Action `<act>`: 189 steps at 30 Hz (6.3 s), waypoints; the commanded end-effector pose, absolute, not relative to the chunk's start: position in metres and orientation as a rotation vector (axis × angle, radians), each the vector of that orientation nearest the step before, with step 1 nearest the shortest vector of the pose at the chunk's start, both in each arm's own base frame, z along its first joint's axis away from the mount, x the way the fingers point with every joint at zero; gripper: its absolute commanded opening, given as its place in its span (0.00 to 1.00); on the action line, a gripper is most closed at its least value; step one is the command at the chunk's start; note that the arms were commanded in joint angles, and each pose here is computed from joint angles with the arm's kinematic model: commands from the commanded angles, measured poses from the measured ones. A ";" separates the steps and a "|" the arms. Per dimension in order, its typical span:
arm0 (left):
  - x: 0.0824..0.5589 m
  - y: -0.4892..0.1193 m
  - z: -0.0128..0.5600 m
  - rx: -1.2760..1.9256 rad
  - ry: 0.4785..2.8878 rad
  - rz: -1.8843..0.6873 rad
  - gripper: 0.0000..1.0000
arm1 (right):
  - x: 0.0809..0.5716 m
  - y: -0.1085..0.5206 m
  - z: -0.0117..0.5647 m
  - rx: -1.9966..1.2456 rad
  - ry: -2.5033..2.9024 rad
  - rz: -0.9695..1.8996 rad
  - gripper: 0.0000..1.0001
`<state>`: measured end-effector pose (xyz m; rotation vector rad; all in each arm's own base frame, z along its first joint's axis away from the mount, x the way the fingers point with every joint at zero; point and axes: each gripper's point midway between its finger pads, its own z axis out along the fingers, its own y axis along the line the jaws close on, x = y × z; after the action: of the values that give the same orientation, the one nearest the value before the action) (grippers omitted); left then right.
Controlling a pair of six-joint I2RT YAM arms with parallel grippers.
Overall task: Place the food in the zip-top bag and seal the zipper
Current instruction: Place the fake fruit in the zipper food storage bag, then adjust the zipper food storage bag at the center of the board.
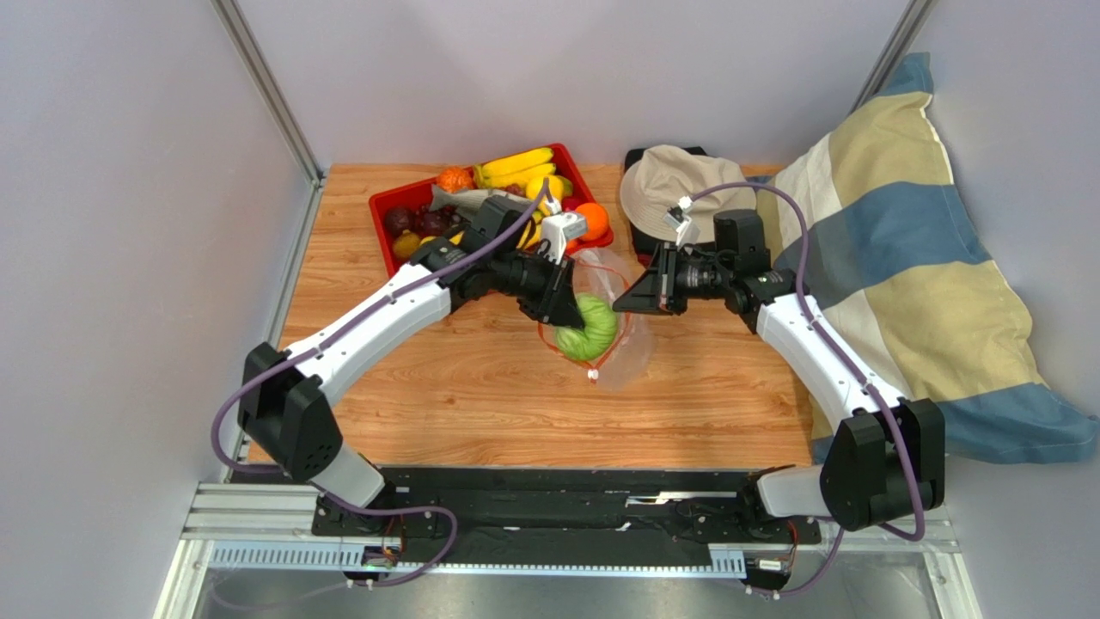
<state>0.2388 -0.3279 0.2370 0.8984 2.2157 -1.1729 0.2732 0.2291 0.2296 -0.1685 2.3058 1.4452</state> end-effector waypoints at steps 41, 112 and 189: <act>0.292 -0.331 0.216 0.689 2.323 -0.723 0.82 | 0.264 0.238 0.247 -0.244 2.224 1.649 0.00; 0.253 -0.258 0.242 0.704 2.269 -1.047 0.00 | 0.291 0.213 0.242 -0.394 2.327 1.089 0.39; 0.438 -0.172 0.169 0.028 2.323 -0.640 0.78 | 0.283 0.234 0.271 -0.411 2.368 1.211 0.00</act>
<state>0.4328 -0.1554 0.1437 0.0168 2.4045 -0.6838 0.2855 0.2326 0.2487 -0.3959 2.4218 1.1910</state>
